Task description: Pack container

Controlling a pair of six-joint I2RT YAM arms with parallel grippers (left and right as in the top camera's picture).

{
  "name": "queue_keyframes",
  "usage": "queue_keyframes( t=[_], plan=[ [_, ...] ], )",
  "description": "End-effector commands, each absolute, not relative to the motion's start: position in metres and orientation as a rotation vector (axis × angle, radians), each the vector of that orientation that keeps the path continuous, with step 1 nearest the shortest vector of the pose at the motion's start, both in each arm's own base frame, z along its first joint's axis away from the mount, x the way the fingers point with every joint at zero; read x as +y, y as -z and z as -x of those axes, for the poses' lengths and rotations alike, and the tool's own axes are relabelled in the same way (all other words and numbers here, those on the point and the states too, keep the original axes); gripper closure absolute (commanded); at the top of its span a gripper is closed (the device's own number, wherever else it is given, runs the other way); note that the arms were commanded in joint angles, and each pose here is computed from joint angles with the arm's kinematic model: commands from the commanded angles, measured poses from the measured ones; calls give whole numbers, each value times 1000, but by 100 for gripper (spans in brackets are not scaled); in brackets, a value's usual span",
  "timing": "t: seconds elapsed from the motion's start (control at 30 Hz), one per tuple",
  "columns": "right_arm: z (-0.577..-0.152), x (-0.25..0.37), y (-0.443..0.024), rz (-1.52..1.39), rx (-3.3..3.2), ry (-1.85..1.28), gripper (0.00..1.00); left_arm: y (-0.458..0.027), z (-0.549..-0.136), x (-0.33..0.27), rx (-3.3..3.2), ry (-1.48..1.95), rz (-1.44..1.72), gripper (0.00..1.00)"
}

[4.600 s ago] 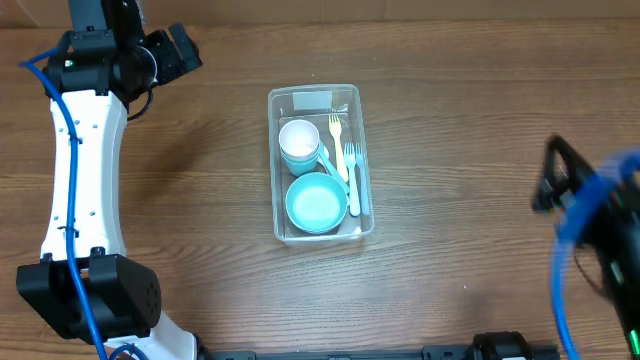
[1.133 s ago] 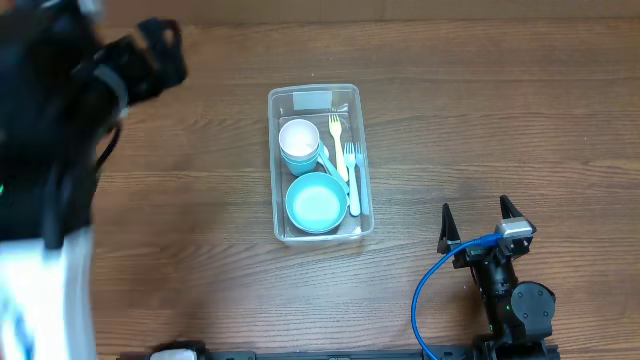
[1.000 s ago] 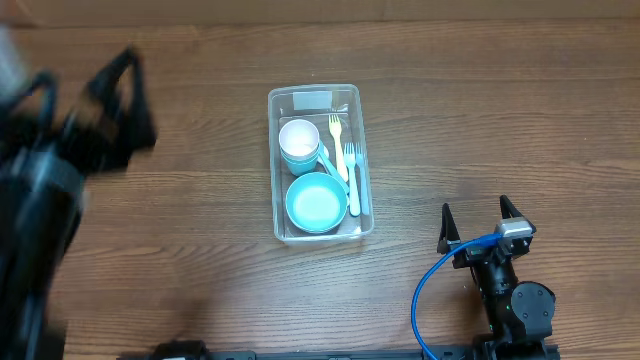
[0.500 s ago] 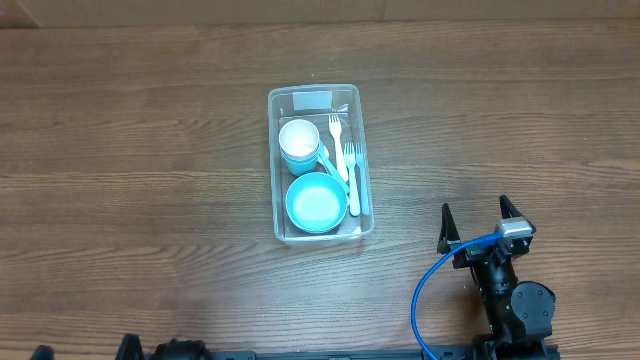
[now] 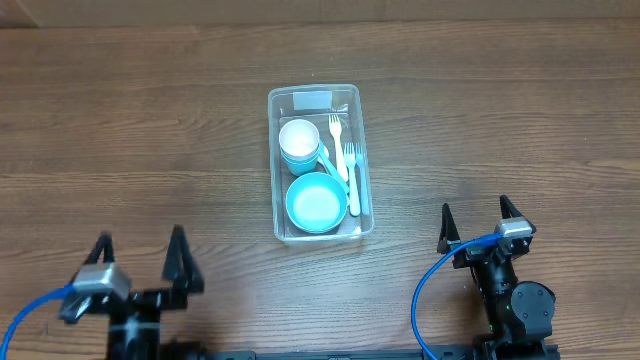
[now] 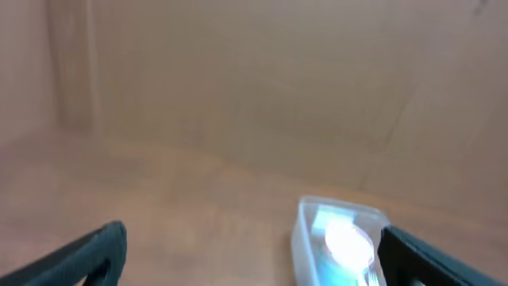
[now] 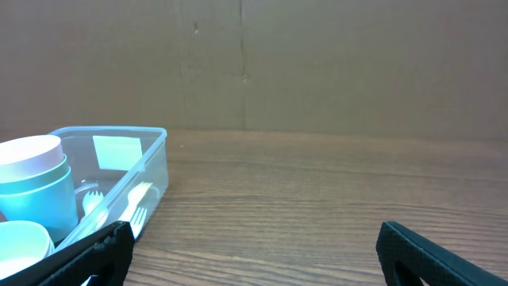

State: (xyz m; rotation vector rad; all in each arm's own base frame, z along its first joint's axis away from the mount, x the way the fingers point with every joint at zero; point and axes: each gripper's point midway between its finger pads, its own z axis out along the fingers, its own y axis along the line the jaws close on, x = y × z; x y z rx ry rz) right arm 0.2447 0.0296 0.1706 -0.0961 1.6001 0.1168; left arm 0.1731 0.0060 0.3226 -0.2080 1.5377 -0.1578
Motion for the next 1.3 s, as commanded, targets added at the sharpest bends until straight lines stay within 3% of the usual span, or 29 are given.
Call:
queue_keyframes(
  t=[0.0,0.27,0.6,1.27],
  plan=[
    [-245,30,-170,102,1592,-117,0,-303,-194,-7,1462,123,45,0],
    [-245,30,-170,102,1592,-117,0,-255,-229,-12,1408,46,-83,0],
    [-245,30,-170,102,1592,-117,0,-198,-244,-4,1506,10,-58,0],
    [-245,30,-170,102,1592,-117,0,-169,-246,22,1588,-22,152,0]
  ],
)
